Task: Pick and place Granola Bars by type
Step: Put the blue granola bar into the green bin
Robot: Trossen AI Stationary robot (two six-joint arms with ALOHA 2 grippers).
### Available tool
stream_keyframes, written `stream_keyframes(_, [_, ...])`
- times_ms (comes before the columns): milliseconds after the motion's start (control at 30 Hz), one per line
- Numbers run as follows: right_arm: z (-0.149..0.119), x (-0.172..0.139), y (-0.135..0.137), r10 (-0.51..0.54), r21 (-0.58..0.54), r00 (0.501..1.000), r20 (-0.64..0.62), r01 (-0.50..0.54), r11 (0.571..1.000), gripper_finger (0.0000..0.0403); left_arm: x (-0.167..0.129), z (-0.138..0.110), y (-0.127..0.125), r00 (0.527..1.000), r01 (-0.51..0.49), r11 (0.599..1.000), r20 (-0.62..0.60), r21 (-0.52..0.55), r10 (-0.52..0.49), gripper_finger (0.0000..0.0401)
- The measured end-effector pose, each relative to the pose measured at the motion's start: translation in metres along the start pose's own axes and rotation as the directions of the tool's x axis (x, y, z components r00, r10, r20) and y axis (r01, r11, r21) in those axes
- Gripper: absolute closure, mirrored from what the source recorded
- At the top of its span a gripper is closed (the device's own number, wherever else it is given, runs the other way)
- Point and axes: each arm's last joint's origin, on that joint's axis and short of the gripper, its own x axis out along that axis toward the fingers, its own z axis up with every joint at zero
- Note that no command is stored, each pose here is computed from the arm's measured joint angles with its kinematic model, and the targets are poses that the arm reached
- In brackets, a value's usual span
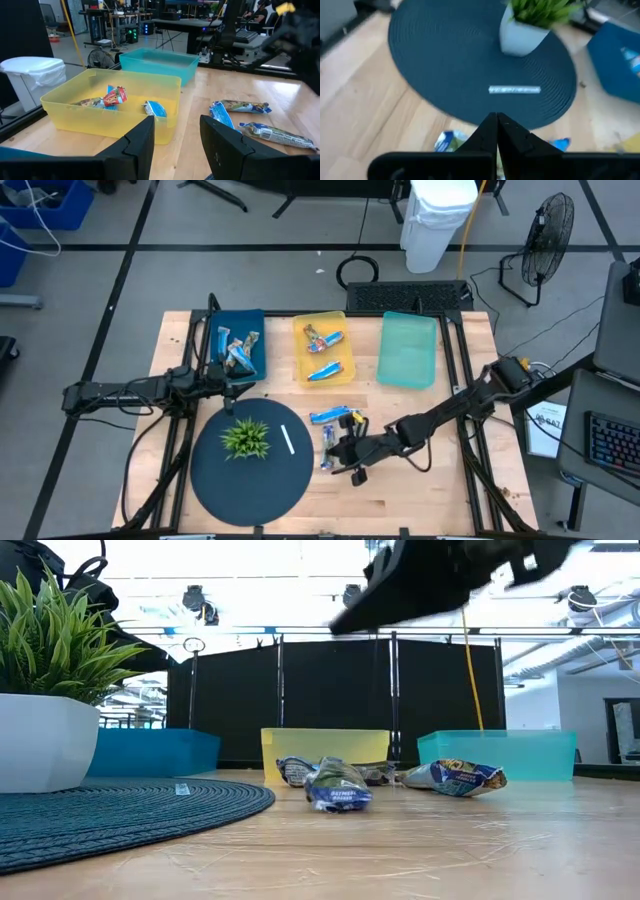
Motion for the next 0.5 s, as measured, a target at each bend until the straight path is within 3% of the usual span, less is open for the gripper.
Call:
stream_keyframes(267, [0.003, -0.011, -0.007, 0.093, 0.08, 0.995, -0.023, -0.091, 0.993, 0.0386, 0.0, 0.0, 0.0, 1.0, 0.0, 1.0, 0.0, 0.0, 0.0, 0.024])
stream_keyframes(367, [-0.004, -0.003, -0.003, 0.127, 0.074, 0.991, -0.049, -0.124, 0.99, 0.0345, 0.0, 0.0, 0.0, 1.0, 0.0, 1.0, 0.0, 0.0, 0.0, 0.024])
stream_keyframes(500, [-0.02, 0.015, 0.006, 0.132, 0.042, 0.984, -0.115, -0.128, 0.991, 0.0262, 0.0, 0.0, 0.0, 1.0, 0.0, 1.0, 0.0, 0.0, 0.0, 0.024])
